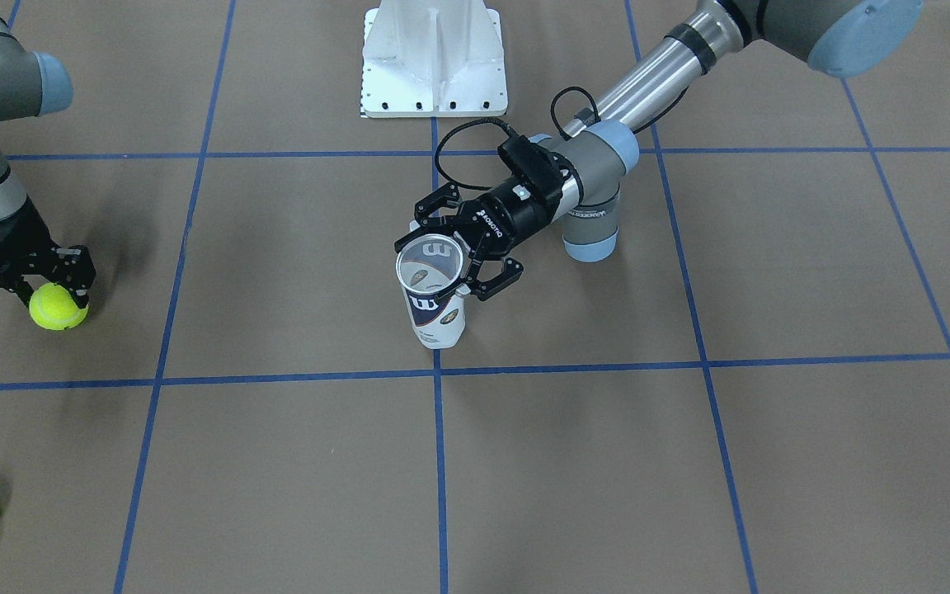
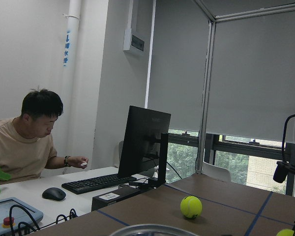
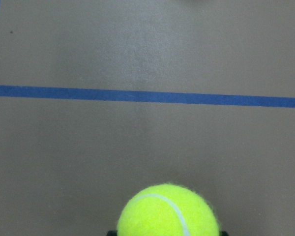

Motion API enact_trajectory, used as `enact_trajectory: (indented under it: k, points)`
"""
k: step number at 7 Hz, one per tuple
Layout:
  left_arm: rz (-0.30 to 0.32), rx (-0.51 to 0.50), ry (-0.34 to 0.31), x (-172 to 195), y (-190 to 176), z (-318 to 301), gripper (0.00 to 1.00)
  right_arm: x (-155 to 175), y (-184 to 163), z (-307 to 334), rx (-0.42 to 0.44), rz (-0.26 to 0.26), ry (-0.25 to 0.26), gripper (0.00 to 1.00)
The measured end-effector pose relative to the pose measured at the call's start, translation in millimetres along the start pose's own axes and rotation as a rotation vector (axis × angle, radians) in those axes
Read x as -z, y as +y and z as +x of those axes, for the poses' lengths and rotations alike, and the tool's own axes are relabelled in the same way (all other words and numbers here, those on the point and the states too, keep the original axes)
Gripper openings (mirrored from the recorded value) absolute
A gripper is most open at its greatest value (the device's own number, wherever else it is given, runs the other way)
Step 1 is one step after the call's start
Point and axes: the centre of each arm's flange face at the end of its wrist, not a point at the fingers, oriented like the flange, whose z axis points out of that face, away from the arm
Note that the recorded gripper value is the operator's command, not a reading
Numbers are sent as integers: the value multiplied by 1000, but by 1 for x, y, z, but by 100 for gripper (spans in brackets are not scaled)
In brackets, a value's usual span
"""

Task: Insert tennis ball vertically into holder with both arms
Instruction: 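Grasp the yellow ball with the right gripper and lift it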

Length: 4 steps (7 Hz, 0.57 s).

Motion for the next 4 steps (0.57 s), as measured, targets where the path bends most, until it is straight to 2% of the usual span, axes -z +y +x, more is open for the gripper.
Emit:
enact_trajectory:
  k: [1, 4]
  points:
    - [0, 0, 0, 0, 0, 0, 80, 13, -15, -30, -19, 17, -61, 0]
    - [-3, 2, 2, 1, 2, 2, 80, 78, -61, -138, -199, 47, -295, 0]
